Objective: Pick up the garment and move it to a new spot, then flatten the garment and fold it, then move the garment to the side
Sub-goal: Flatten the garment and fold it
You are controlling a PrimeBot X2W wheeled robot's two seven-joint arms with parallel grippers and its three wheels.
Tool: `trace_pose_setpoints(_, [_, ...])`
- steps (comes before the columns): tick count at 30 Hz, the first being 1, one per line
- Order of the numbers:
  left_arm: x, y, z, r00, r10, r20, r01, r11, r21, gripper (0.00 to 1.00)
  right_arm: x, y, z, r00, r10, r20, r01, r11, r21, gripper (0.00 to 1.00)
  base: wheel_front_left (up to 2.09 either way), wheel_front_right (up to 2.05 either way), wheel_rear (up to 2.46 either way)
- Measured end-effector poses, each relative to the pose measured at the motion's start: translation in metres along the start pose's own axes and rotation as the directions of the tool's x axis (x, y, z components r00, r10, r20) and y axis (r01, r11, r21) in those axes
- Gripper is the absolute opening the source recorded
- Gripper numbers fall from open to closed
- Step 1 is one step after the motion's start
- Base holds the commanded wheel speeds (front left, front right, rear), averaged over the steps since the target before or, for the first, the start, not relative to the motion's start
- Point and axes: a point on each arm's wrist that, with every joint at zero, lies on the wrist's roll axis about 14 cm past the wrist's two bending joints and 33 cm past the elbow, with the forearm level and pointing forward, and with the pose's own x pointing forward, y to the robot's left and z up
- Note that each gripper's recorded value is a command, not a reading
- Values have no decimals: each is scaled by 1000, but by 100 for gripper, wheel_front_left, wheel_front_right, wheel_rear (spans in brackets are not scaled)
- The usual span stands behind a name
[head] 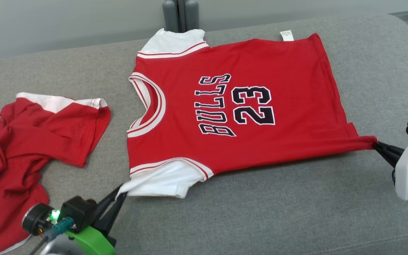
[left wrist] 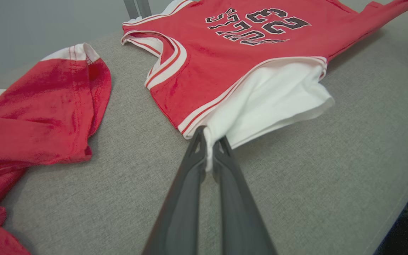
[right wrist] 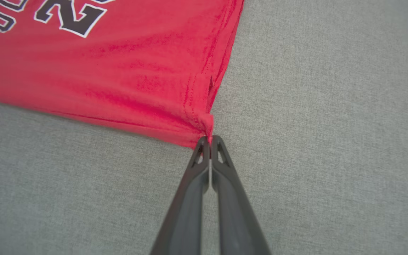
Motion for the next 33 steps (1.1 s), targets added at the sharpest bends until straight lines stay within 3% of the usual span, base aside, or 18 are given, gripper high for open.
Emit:
trace_pose_setpoints(11, [49, 43, 42, 998, 17, 64, -22, 995, 92, 0, 41, -18, 32, 1000, -23, -15, 22, 999, -26, 0, 0, 0, 0])
trace_pose_setpoints(25, [109, 83, 35, 1000, 23, 10, -24, 991, 135, 0, 101, -20, 41, 997, -16, -72, 11, 998, -59, 0, 0, 0, 0])
trace_pose_setpoints(26, [112, 84, 32, 1000, 25, 3, -25, 991, 132, 25, 103, -21, 42, 998, -16, -64, 11, 998, -70, 0, 0, 0, 0])
trace_pose_setpoints(27, [114, 86, 30, 1000, 30, -1, -30, 991, 127, 100, 105, -21, 47, 999, -15, -36, 12, 997, -80, 40, 0, 0, 0])
trace_pose_setpoints(28, [116, 87, 31, 999, 36, 7, -37, 991, 125, 100, 107, -22, 52, 1000, -20, -14, 19, 997, -70, 100, 0, 0, 0])
trace_pose_setpoints(33, [122, 93, 47, 990, 102, 101, -110, 991, 73, 100, 106, -30, 63, 996, -56, 66, 60, 997, -51, 100, 0, 0, 0])
